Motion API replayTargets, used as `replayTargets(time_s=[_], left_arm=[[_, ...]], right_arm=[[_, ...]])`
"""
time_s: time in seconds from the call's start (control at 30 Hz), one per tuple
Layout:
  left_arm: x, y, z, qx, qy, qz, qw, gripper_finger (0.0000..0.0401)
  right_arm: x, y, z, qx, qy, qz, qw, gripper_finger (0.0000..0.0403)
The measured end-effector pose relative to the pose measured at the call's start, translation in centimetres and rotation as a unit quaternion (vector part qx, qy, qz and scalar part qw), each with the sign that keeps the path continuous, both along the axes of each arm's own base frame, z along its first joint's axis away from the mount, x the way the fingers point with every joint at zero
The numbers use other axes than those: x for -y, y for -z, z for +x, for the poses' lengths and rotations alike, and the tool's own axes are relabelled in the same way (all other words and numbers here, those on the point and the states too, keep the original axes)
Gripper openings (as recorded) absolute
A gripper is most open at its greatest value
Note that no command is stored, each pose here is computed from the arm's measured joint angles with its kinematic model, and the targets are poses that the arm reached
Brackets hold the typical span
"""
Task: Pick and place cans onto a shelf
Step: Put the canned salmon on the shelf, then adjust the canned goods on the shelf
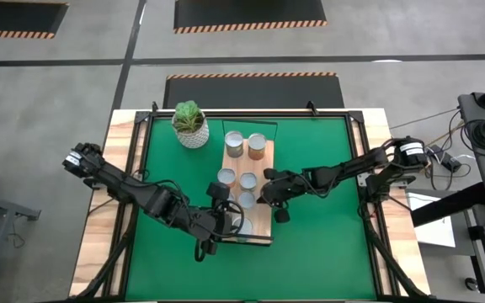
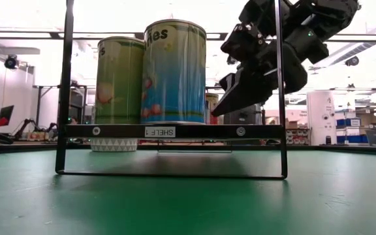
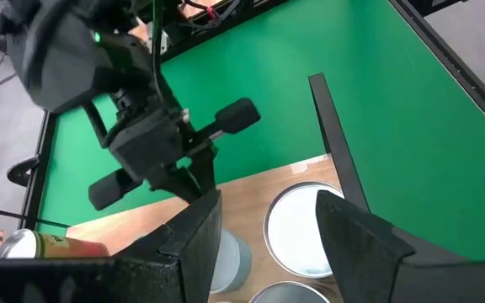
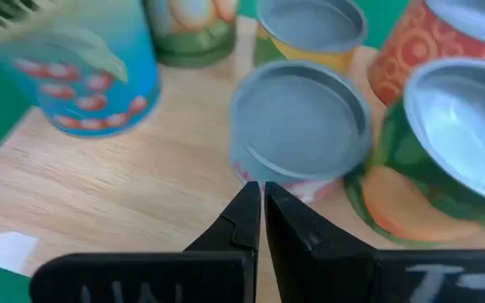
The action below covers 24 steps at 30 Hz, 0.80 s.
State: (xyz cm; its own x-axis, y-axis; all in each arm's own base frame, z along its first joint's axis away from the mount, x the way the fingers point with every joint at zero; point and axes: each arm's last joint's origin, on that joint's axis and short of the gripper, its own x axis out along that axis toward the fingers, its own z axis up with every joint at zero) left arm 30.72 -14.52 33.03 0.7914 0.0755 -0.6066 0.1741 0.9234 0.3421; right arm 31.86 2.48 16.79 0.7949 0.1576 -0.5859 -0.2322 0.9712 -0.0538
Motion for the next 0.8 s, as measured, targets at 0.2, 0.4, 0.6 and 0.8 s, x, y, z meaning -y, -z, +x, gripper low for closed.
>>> replayTargets(time_s=[0.2, 0.4, 0.6, 0.8], left_arm=[[0.2, 0.3, -0.5, -0.018, -0.021, -0.025, 0.999, 0.0176], [2.3, 0.9, -2.2, -0.047, -0.053, -0.085, 0.994, 0.0176], [5.2, 0.3, -4.2, -0.055, -0.054, -0.158, 0.984, 0.0176], [7.3, 0.4, -5.4, -0.043, -0.073, -0.190, 0.978, 0.0172]], right_arm=[[-0.1, -1.6, -1.1, -0.007, 0.004, 0.010, 1.000, 0.0011], [-0.7, -4.1, -2.7, 0.001, 0.004, 0.029, 1.000, 0.0011], [-1.6, -6.7, -3.8, 0.060, -0.011, 0.014, 0.998, 0.0011], [-2.1, -9.5, -4.4, 0.156, -0.014, -0.005, 0.988, 0.0011]])
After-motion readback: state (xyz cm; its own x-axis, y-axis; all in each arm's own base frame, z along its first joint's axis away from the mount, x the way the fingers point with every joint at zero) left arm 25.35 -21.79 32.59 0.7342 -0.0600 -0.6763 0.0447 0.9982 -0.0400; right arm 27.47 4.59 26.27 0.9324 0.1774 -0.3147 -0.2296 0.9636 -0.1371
